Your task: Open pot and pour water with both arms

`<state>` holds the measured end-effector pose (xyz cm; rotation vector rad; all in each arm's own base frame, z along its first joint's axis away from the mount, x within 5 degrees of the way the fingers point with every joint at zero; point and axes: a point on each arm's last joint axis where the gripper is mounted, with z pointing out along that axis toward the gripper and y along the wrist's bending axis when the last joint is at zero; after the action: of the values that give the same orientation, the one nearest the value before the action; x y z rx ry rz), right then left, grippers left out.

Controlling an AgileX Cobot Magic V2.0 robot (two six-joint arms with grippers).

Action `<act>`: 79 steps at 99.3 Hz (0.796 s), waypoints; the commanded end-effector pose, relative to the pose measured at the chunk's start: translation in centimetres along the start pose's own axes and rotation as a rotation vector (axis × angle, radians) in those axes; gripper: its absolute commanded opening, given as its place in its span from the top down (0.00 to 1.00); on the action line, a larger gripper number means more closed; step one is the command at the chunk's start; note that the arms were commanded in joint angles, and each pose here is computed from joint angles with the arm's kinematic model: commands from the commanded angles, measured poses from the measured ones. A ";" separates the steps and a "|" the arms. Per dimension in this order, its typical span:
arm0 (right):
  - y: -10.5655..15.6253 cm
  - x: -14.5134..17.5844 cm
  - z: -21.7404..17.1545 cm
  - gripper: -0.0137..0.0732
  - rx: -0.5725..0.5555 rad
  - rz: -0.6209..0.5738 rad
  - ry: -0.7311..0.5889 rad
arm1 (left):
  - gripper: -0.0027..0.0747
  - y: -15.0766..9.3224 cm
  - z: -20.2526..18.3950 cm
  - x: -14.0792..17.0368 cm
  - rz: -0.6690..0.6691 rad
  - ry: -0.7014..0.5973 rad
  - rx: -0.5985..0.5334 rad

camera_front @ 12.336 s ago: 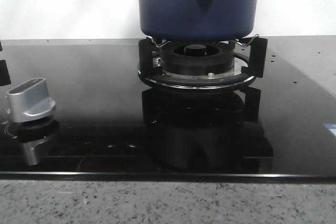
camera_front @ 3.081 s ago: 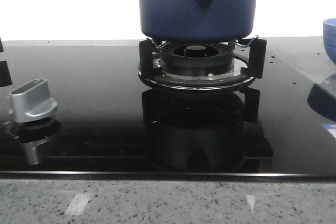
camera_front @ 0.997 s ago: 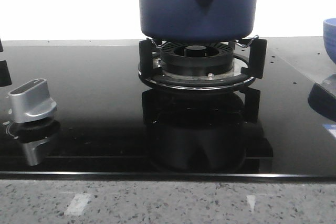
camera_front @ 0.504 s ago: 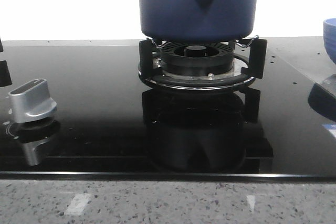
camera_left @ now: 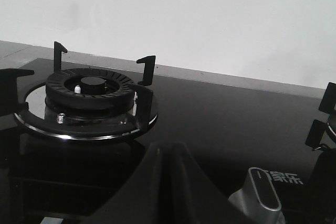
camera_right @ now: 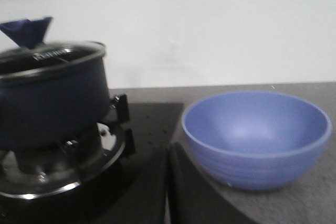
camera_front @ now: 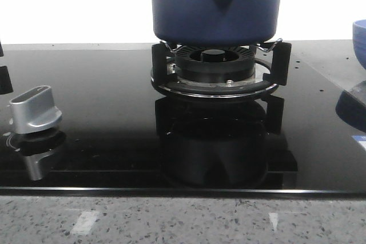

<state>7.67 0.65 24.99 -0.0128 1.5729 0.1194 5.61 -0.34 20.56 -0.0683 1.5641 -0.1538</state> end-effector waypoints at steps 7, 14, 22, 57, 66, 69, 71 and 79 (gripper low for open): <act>-0.7 0.6 -0.2 0.90 0.080 -0.073 -0.045 | 0.99 0.1 -0.1 0.3 -0.016 -0.069 0.001; -0.7 1.4 -0.6 0.90 0.079 -0.088 -0.055 | 0.99 0.1 -0.1 0.3 -0.016 -0.069 0.001; -0.7 2.6 -1.1 0.90 0.078 -0.088 -0.073 | 0.99 0.1 -0.1 0.3 -0.016 -0.069 0.001; -0.9 5.4 -2.1 0.90 0.085 -0.004 -0.014 | 0.99 0.1 -0.1 0.3 -0.016 -0.066 0.001; -0.9 5.5 -2.1 0.90 0.087 0.003 0.001 | 0.99 0.1 -0.1 0.3 -0.016 -0.066 0.001; -0.9 5.6 -2.1 0.90 0.087 0.003 0.007 | 0.99 0.1 -0.1 0.3 -0.016 -0.066 0.001; -0.9 5.6 -2.1 0.90 0.088 0.003 0.009 | 0.99 0.1 -0.1 0.3 -0.016 -0.066 0.001; -0.9 5.6 -2.1 0.90 0.088 0.003 0.012 | 0.99 0.1 -0.1 0.3 -0.016 -0.066 0.001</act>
<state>5.60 -0.02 19.50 0.0659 1.6502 0.0597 5.61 -0.34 20.55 -0.0682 1.5658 -0.1538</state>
